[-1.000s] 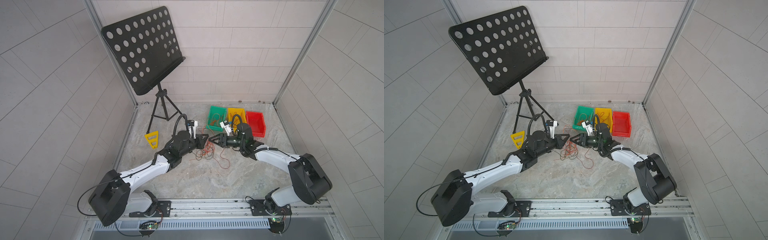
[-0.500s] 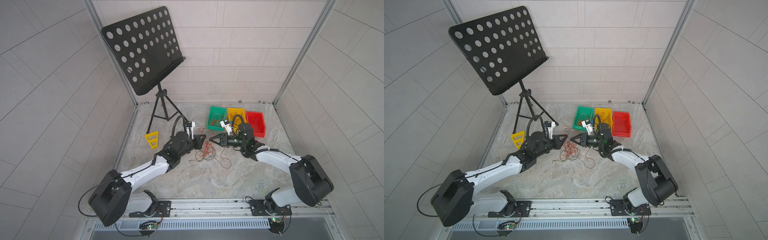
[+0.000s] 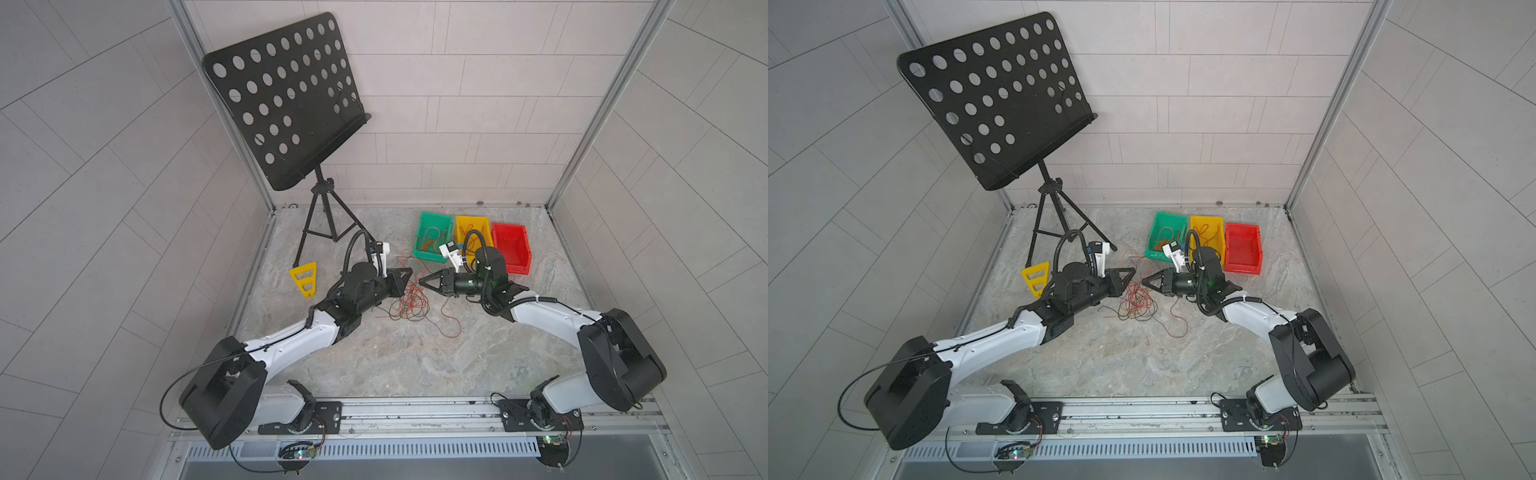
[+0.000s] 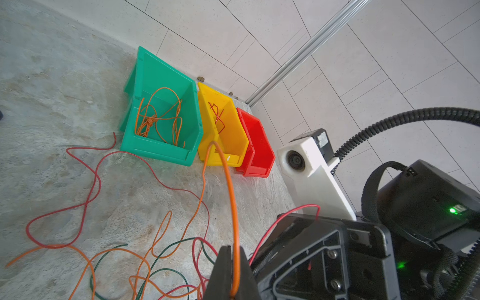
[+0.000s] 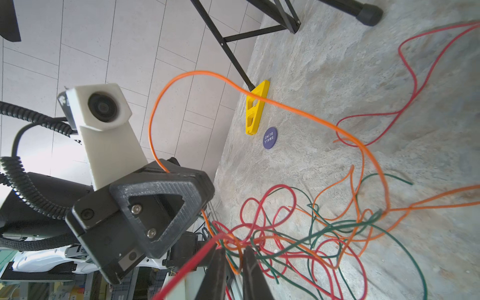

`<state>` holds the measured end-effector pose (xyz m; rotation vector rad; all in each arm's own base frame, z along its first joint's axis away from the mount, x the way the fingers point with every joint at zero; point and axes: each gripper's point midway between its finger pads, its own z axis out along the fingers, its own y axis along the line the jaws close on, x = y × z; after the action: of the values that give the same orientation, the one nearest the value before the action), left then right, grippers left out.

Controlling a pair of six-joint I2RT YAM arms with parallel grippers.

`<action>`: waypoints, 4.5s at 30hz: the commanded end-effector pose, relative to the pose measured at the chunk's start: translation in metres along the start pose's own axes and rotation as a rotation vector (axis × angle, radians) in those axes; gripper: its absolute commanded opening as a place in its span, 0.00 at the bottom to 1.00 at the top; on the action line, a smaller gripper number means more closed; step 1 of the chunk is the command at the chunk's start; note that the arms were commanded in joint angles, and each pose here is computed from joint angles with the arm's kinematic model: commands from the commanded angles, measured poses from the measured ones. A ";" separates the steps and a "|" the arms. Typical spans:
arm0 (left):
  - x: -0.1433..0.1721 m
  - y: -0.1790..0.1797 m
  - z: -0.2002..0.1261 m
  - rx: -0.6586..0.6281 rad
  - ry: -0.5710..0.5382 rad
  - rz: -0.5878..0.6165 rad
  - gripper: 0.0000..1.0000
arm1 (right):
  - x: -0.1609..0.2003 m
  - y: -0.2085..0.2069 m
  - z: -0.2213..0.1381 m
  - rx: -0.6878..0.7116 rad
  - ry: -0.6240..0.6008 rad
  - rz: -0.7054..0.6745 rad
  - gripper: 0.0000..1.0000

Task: Untangle and sort cables by color
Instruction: Untie the cable.

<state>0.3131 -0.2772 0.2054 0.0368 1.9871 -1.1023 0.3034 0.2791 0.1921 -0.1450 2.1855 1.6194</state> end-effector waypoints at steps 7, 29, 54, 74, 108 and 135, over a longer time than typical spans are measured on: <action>-0.005 -0.004 0.002 0.027 -0.018 -0.005 0.00 | -0.004 0.011 0.001 -0.004 0.008 -0.047 0.08; -0.033 -0.029 -0.049 0.073 0.003 0.185 0.39 | -0.024 0.050 -0.060 0.207 -0.002 -0.428 0.00; 0.024 -0.048 0.016 0.111 0.181 0.306 0.18 | -0.028 0.084 -0.063 0.133 -0.023 -0.476 0.00; 0.011 -0.035 -0.015 0.116 0.120 0.355 0.41 | -0.044 0.129 -0.084 0.128 -0.057 -0.567 0.00; 0.018 -0.064 0.045 0.417 0.052 0.228 0.84 | -0.025 0.143 -0.073 -0.023 -0.004 -0.518 0.00; 0.061 0.032 0.026 0.030 0.196 0.350 0.02 | -0.076 0.172 -0.137 0.105 -0.205 -0.590 0.00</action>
<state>0.3018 -0.3226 0.1657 0.5140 1.9301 -1.0737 0.2860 0.2092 0.3772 -0.5021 1.9177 1.2006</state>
